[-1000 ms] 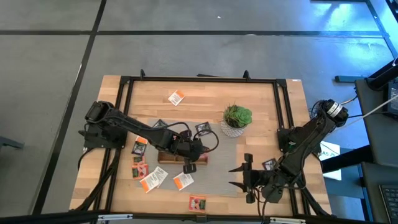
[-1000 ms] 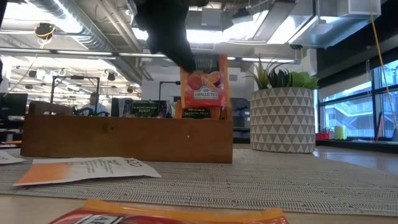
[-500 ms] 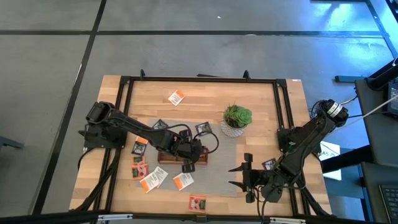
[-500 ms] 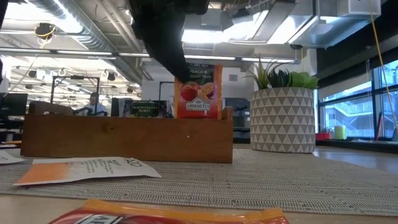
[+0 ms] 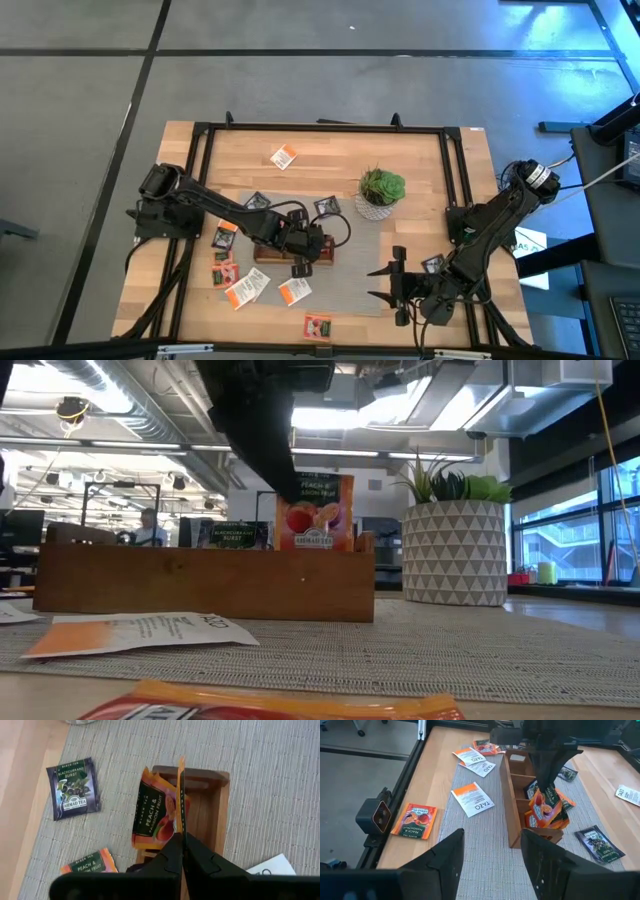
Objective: Pick & Place Tea
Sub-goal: Put the orange tea bag into the right section of the wooden organizer
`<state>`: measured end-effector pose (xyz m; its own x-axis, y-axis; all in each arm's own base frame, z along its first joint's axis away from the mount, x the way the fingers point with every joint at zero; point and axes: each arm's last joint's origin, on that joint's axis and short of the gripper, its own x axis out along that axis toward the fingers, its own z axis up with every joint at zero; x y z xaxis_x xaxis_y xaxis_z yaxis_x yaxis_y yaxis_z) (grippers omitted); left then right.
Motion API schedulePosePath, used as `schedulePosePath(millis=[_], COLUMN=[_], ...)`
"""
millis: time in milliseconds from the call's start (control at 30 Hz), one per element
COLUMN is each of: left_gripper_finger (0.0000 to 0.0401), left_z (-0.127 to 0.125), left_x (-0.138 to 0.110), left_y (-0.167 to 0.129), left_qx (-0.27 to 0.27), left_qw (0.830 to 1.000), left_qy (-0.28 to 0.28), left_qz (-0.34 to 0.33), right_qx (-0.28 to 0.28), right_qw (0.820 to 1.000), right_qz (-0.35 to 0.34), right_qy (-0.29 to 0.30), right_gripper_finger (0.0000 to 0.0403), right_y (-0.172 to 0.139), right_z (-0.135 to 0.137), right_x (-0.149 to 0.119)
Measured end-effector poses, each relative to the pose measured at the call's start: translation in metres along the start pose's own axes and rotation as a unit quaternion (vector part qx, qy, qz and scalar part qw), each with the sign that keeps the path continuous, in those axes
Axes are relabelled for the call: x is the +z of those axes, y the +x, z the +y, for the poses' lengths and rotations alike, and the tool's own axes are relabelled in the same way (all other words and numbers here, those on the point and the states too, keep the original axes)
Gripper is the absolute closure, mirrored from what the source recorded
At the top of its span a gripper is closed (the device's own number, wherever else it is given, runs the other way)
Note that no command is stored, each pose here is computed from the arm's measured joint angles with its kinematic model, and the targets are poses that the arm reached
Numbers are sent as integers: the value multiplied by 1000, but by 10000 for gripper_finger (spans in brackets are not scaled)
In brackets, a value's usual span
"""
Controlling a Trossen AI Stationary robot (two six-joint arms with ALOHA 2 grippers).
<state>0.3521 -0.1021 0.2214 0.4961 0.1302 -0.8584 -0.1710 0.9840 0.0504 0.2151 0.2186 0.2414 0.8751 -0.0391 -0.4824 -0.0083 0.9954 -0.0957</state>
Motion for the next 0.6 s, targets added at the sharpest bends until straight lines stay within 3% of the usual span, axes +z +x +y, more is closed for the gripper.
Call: schedulePosePath(millis=[600], left_gripper_finger=[370], left_z=[0], left_x=[1], left_y=[0], left_qx=[8], left_qw=[1000], left_qy=[10], left_qz=[-10], right_qx=[0], right_qw=[1000], right_qz=[0], right_qy=[0], right_gripper_finger=[207], right_y=[0], right_z=[0], right_x=[0])
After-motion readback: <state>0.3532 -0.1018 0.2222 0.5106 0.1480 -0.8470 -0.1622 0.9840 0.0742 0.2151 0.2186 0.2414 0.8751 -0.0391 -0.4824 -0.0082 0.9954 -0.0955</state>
